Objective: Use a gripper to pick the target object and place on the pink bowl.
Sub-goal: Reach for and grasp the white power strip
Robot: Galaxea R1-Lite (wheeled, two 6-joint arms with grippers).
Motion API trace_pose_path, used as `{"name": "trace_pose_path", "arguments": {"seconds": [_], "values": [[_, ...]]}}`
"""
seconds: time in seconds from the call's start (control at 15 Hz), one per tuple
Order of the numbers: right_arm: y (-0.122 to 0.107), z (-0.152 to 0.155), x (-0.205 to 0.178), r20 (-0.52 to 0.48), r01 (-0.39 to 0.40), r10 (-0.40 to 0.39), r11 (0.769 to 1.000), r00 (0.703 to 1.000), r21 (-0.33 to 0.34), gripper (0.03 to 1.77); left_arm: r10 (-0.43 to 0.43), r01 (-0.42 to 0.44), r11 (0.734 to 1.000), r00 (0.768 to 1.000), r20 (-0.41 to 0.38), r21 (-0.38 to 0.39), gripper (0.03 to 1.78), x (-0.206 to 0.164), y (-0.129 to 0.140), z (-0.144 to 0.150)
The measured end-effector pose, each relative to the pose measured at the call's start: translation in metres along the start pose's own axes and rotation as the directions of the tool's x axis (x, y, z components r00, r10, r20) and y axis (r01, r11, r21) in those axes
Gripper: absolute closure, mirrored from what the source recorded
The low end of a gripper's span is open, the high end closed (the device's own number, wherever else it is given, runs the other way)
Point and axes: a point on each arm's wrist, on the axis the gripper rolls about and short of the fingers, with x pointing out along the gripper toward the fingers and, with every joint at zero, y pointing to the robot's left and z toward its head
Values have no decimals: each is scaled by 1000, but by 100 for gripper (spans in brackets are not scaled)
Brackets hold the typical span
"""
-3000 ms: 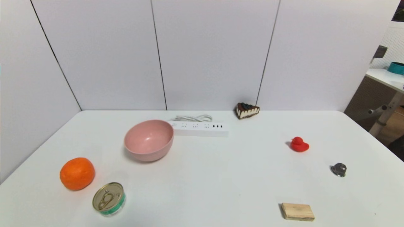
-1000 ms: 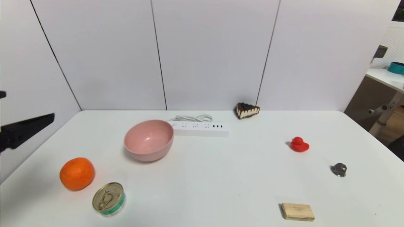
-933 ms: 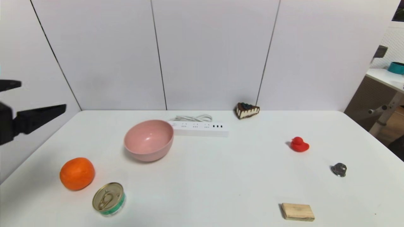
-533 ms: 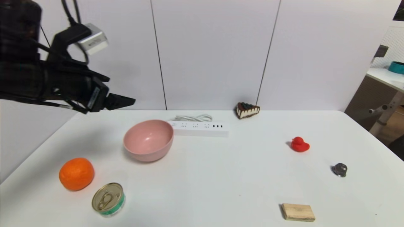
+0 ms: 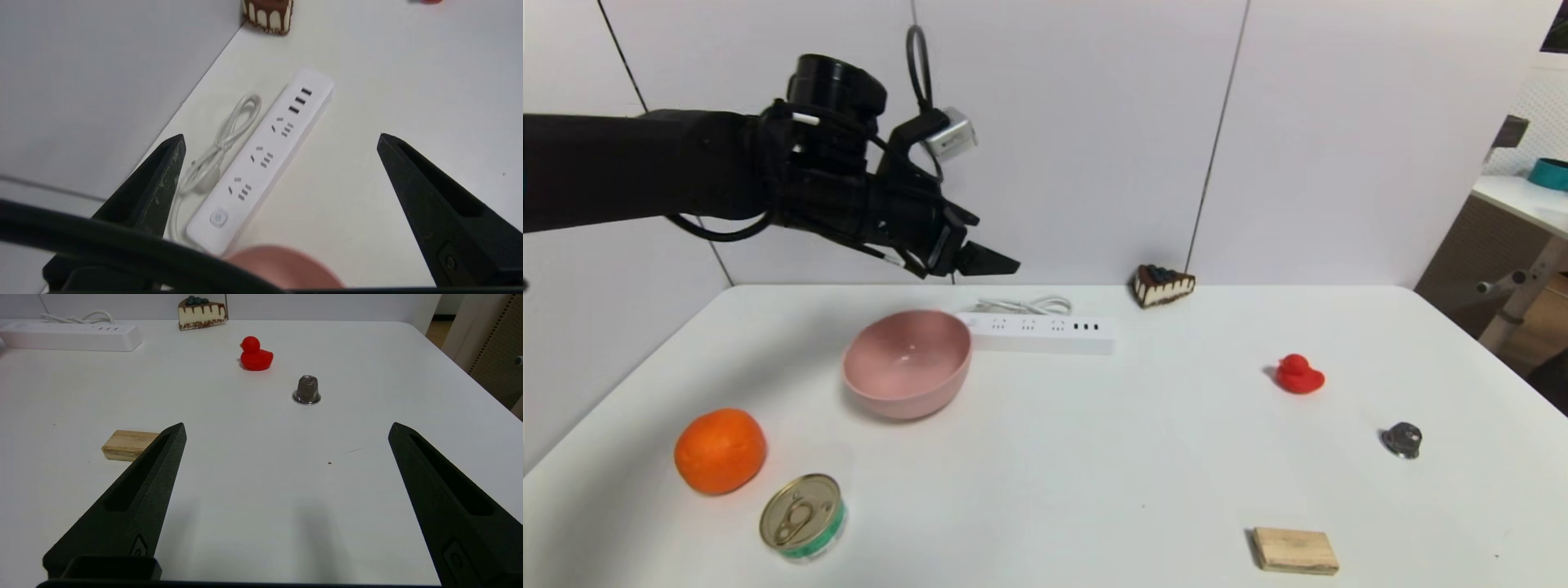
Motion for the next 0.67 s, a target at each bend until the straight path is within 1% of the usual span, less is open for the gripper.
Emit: {"name": "trace_pose_path", "arguments": {"seconds": [0.2,0.4,0.67], "values": [[0,0,0,0,0,0,1000,1000,0,9,-76,75,997,996,51,13,12,35,14,-2],[0,0,0,0,0,0,1000,1000,0,9,-128,127,992,987,95,19,12,68,24,-17],[0,0,0,0,0,0,1000,1000,0,9,-133,132,991,981,144,13,12,103,35,-41]]}}
